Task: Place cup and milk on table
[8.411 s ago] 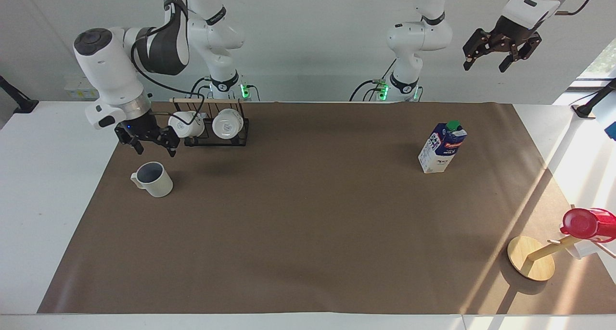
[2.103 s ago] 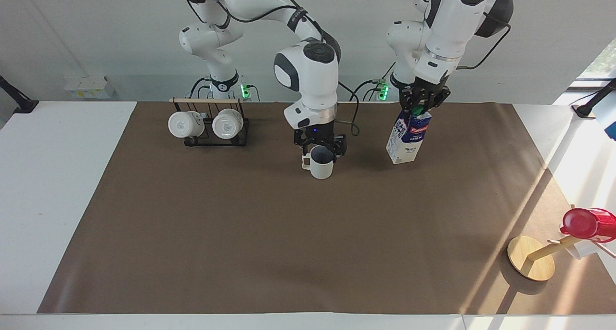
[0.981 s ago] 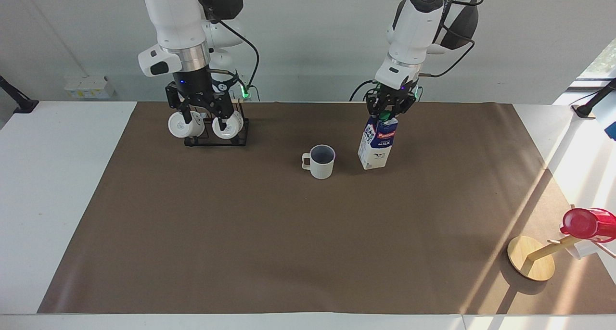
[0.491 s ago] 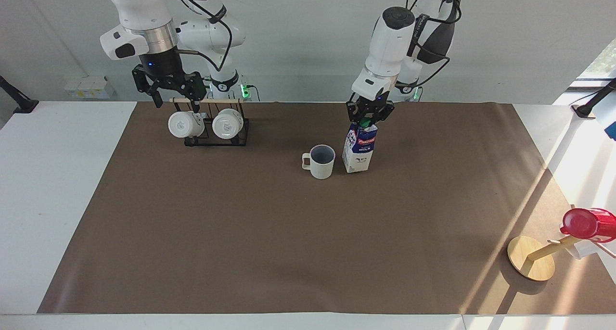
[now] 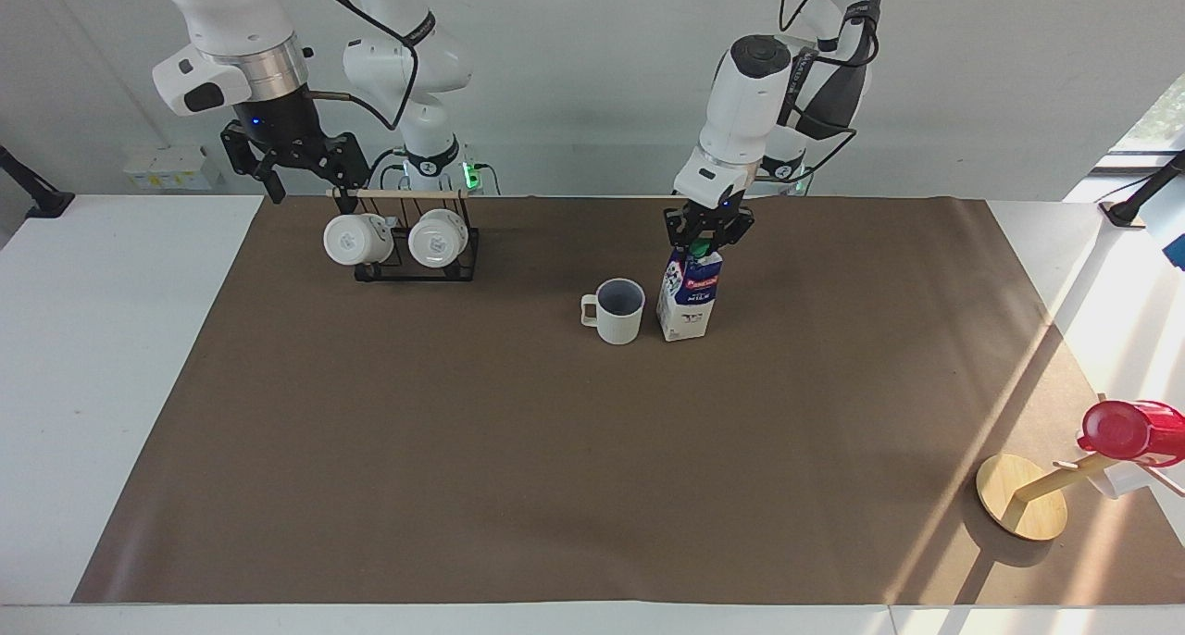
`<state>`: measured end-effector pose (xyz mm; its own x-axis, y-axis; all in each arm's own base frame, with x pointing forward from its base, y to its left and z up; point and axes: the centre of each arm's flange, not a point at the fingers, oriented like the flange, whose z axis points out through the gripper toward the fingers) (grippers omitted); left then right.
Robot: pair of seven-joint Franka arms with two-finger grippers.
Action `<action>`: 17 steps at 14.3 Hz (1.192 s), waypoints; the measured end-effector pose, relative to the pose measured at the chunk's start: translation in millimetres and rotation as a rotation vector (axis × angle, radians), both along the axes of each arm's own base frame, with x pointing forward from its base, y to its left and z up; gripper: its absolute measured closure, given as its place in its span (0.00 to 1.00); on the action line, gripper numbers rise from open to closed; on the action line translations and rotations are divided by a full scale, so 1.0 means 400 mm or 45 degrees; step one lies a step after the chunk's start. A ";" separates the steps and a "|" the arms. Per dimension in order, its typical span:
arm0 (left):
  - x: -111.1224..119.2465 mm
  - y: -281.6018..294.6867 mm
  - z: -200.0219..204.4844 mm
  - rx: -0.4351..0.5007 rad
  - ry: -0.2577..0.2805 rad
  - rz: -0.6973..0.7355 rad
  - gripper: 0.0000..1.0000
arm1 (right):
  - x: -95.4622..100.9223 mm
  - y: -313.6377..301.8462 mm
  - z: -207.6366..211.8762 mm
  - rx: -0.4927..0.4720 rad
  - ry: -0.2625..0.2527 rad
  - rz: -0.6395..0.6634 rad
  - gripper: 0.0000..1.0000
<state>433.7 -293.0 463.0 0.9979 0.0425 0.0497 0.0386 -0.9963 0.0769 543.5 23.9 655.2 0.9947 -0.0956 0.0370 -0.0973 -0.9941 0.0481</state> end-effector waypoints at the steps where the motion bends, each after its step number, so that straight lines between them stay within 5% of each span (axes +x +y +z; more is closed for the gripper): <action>1: 0.000 0.000 -0.002 0.001 0.001 0.000 0.54 | 0.001 -0.003 0.000 0.002 0.001 0.017 0.00; 5: 0.001 0.000 -0.003 0.002 0.002 -0.001 0.45 | 0.001 -0.001 0.003 0.011 -0.001 0.035 0.00; 9: -0.010 -0.020 0.006 -0.003 0.002 0.027 0.03 | -0.002 0.001 0.000 0.013 0.008 0.037 0.00; 17: 0.016 0.064 0.238 0.062 0.088 -0.013 0.00 | -0.006 0.007 0.002 0.015 0.011 0.042 0.00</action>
